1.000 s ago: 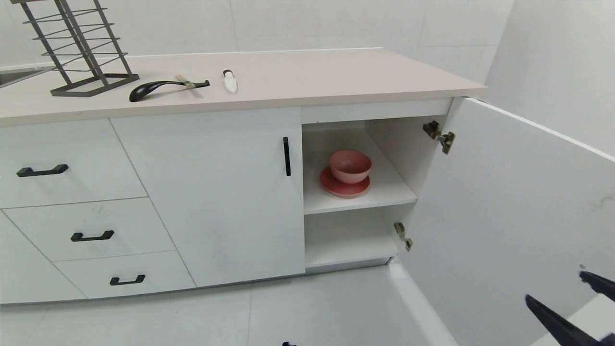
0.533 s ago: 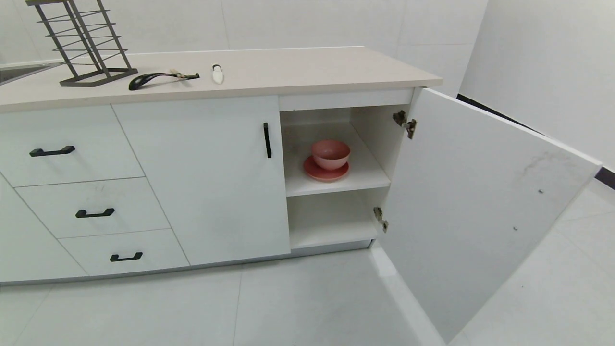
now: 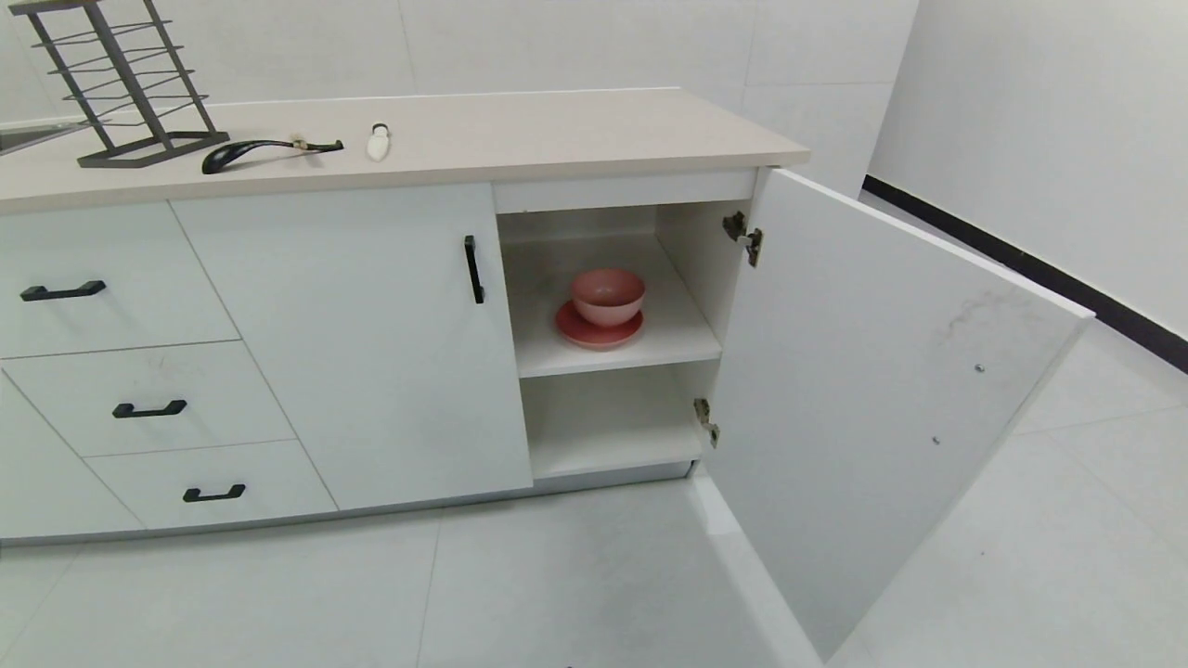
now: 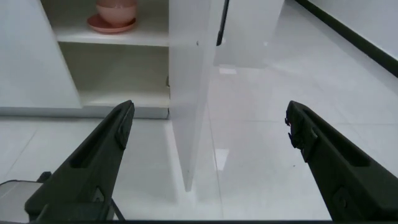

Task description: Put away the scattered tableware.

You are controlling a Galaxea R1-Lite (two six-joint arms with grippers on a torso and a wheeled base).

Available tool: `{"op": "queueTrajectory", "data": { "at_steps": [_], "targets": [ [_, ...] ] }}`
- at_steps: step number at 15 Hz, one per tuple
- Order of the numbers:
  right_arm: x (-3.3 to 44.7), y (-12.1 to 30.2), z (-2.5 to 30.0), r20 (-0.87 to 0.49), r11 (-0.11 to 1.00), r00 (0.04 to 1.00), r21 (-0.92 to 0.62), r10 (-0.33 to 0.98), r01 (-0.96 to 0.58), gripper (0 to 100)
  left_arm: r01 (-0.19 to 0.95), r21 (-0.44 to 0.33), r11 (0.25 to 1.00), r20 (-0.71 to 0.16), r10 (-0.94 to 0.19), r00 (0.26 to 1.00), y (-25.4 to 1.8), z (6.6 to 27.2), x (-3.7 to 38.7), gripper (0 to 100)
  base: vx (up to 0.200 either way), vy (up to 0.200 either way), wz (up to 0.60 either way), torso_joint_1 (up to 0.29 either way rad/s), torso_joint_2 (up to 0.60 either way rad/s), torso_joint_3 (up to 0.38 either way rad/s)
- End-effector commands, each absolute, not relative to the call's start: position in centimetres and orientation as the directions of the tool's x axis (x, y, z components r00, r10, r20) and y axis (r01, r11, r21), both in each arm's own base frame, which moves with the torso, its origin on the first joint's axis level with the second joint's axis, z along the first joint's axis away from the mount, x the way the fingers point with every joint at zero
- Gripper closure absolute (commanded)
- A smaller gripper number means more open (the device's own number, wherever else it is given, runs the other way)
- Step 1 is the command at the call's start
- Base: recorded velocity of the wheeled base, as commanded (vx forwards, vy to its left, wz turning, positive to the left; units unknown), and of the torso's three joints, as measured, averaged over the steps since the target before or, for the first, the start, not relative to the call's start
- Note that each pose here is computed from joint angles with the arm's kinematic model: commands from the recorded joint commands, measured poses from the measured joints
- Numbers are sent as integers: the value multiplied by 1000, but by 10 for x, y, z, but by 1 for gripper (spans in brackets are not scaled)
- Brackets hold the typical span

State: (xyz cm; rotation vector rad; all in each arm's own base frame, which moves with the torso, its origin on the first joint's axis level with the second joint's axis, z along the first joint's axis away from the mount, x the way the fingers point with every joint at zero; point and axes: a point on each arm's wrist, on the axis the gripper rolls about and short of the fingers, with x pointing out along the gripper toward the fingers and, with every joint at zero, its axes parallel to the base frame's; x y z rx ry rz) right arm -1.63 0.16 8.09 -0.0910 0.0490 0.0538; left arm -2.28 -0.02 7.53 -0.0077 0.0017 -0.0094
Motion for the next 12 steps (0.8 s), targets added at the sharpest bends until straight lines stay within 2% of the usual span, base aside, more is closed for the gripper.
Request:
{"op": "queueTrajectory", "data": {
  "at_steps": [1,2,4,8,11,12],
  "targets": [
    [-16,3,79,-64,996,996,-69,54,-58,0,9,-9,1000,-2,-9,1000,0,75,-23,0,0,0,0,0,0,0],
    [-16,3,79,-66,996,996,-67,52,-57,0,9,-8,1000,-2,-9,1000,0,75,-23,0,0,0,0,0,0,0],
    [-16,3,79,-66,997,997,-58,49,-53,0,9,-9,1000,-2,-9,1000,0,75,-23,0,-200,0,0,5,2,2],
    [-16,2,78,-69,999,997,-35,17,-19,0,9,-9,1000,-2,-9,1000,0,75,-23,0,0,0,0,0,0,0],
    [-16,2,78,-69,999,998,-35,15,-18,0,9,-5,1000,-2,-9,1000,0,75,-23,0,-200,0,0,10,1,4],
    [-16,2,78,-69,999,998,-34,15,-18,0,9,-5,1000,-2,-9,1000,0,75,-23,0,0,-200,0,2,2,-2]
  ]
}}
